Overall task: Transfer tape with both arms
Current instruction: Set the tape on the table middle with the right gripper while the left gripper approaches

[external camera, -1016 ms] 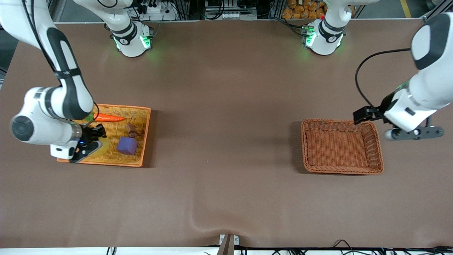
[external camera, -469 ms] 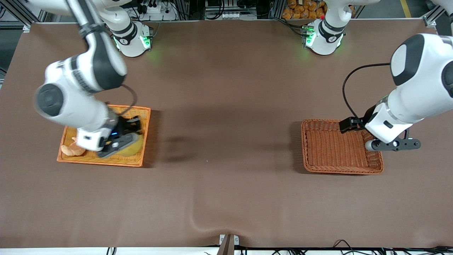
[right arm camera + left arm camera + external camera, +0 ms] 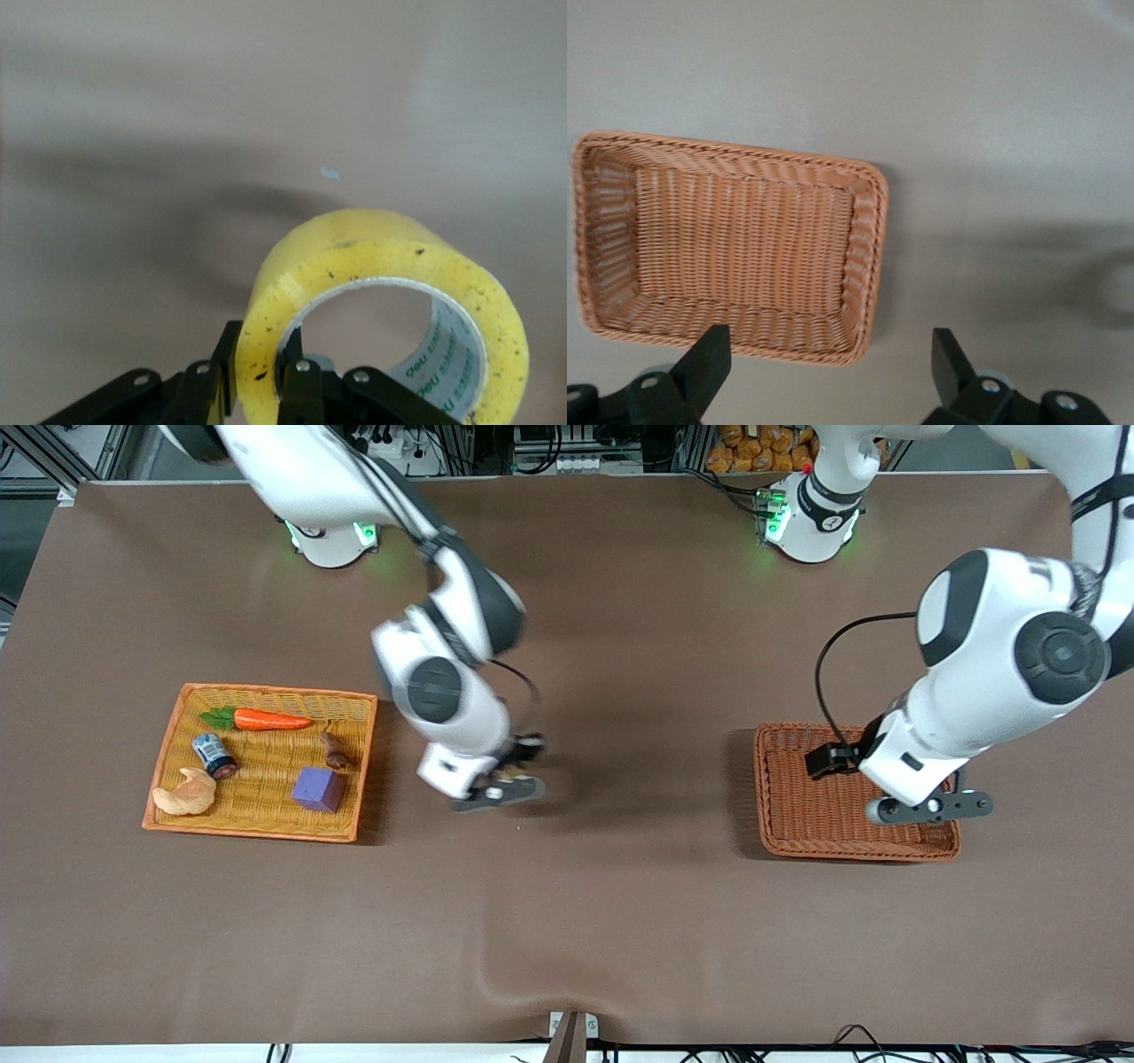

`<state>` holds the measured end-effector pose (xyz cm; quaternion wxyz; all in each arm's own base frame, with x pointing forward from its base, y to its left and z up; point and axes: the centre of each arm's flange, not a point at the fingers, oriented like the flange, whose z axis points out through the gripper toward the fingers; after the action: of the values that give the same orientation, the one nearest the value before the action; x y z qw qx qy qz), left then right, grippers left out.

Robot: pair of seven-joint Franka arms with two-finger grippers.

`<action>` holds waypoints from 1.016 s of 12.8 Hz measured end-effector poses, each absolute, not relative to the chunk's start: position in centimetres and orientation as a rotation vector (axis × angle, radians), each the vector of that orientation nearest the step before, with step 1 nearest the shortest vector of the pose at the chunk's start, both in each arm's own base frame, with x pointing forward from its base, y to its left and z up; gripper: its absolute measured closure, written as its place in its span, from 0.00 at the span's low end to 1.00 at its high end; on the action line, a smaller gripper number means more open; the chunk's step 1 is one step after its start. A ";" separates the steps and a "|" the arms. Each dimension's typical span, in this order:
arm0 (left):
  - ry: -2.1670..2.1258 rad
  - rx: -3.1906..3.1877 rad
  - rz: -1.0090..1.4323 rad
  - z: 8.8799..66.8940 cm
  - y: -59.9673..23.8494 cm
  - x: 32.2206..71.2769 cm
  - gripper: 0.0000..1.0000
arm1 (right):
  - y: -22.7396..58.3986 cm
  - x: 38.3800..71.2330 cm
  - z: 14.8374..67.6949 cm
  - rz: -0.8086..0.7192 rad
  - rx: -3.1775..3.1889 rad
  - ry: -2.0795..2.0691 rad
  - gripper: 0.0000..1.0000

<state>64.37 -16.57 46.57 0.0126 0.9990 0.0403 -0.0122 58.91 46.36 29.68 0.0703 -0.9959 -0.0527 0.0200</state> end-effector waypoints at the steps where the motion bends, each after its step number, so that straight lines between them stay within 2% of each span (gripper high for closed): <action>1: 0.135 3.111 -0.035 45.8 -17.4 64.5 0.00 | 49.7 57.7 27.1 0.025 -2.981 -0.077 0.78; 5: 0.151 3.106 -0.030 43.6 -20.1 64.7 0.00 | 55.4 54.1 23.9 -0.003 -2.954 0.032 0.78; 10: 0.165 3.102 -0.026 42.3 -21.5 64.8 0.00 | 56.3 53.9 22.4 -0.015 -2.940 0.123 0.78; 11: 0.166 3.103 -0.027 42.2 -21.5 64.9 0.00 | 56.1 54.1 22.4 -0.018 -2.942 0.135 0.70; 13: 0.165 3.102 -0.026 42.0 -21.5 64.9 0.00 | 55.8 54.8 22.9 -0.035 -2.936 0.149 0.48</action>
<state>64.94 -21.54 41.99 0.0175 0.9984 0.0532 -0.0083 54.81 55.83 22.93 0.1006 -0.9936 0.0503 -0.0117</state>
